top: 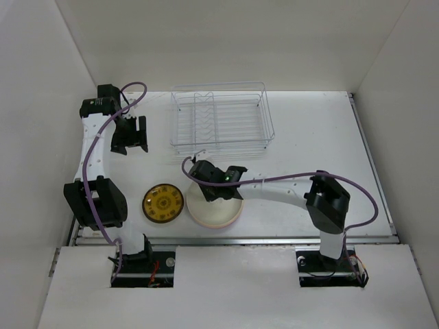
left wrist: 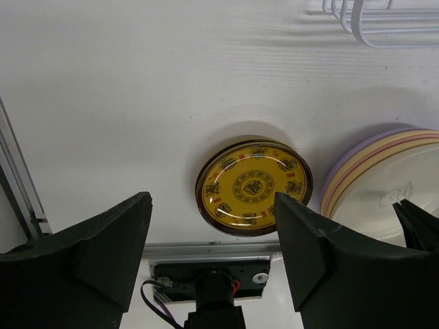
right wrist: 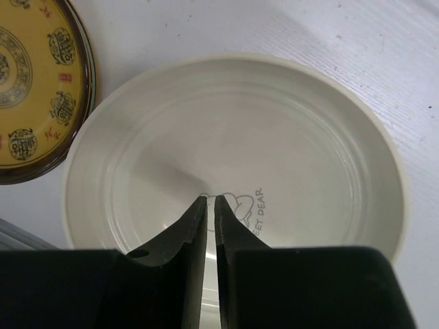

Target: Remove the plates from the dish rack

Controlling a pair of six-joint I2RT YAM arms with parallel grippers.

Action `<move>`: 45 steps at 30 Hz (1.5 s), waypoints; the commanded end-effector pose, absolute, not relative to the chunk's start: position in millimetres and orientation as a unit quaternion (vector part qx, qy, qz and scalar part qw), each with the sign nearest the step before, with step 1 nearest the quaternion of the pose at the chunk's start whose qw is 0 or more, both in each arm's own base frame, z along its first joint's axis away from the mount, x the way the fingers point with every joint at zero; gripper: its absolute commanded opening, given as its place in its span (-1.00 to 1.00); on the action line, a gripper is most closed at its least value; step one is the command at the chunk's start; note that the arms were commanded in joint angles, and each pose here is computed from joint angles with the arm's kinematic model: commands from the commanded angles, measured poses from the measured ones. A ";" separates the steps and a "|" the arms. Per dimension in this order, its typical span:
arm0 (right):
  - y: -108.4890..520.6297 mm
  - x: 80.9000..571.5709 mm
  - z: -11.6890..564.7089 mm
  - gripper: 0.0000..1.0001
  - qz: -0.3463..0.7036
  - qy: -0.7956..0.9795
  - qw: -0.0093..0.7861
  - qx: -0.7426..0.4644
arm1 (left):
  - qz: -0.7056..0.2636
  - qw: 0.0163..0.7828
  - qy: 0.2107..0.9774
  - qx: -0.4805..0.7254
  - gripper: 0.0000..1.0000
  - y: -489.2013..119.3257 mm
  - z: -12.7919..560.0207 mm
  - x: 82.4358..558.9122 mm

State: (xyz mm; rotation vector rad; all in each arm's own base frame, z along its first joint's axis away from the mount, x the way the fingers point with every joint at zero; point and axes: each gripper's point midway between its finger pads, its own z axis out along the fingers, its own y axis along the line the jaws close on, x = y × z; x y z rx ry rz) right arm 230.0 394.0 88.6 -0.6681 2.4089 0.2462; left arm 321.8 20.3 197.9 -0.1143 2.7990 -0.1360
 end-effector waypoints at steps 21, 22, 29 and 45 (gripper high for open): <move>392.6 229.0 88.6 -0.70 0.082 0.918 0.297 -0.248 | -0.049 0.174 0.983 -0.034 0.39 20.7 207.0 312.7; 392.9 234.4 101.1 -0.70 0.080 0.915 0.312 -0.241 | -0.049 0.174 0.983 -0.034 0.39 20.7 207.0 312.7; 320.7 288.6 205.0 0.33 0.024 0.893 0.440 -0.091 | -0.028 0.207 0.977 -0.046 0.39 26.8 221.8 312.4; -15.1 245.5 342.2 1.00 -0.300 0.705 0.598 0.236 | 0.176 0.266 0.908 -0.272 0.67 139.3 237.1 276.4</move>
